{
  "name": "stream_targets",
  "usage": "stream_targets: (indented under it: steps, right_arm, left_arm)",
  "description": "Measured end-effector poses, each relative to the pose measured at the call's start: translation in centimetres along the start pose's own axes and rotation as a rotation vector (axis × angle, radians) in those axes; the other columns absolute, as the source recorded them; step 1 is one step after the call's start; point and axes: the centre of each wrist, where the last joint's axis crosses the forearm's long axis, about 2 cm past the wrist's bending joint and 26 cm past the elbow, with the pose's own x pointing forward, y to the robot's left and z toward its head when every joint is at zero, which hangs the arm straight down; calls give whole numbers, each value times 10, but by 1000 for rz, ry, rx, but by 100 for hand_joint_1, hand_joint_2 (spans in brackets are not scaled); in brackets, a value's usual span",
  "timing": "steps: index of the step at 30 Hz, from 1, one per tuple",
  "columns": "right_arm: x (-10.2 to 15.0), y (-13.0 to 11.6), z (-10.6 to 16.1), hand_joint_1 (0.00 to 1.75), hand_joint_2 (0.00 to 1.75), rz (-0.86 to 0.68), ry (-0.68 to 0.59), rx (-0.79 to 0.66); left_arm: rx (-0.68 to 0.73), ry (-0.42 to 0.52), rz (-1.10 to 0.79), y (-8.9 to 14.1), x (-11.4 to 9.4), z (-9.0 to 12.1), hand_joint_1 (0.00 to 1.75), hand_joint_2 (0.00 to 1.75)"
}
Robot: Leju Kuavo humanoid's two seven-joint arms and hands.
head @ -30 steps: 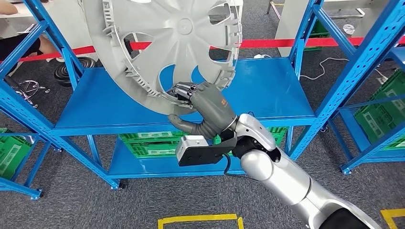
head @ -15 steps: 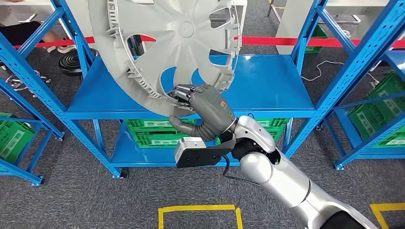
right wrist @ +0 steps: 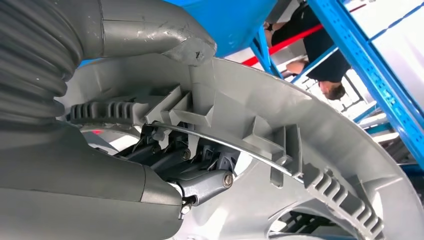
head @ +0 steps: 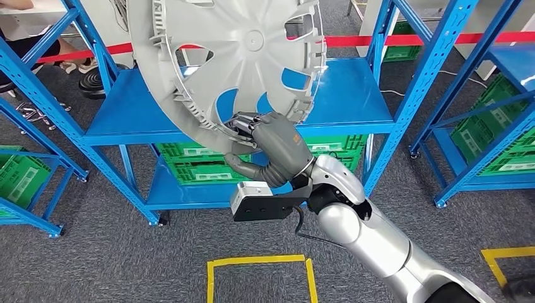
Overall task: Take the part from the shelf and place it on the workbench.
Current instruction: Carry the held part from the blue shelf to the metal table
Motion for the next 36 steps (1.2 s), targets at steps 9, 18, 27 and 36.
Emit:
stream_targets:
  steps: [9, 18, 27, 36]
  right_arm:
    - [2, -3, -5, 175, 175, -2, -7, -2]
    - [1, -9, -10, 175, 175, -20, -19, -10]
    - [4, -12, -16, 175, 175, -20, -24, -39]
    - [9, -7, -18, 175, 175, -26, -20, -38]
  left_arm:
    - [7, -3, 0, 3, 0, 0, 0, 175]
    - [7, -2, 2, 4, -6, 0, 0, 175]
    - [6, 4, 3, 5, -12, 0, 0, 175]
    - [10, -4, 3, 9, -10, 0, 0, 175]
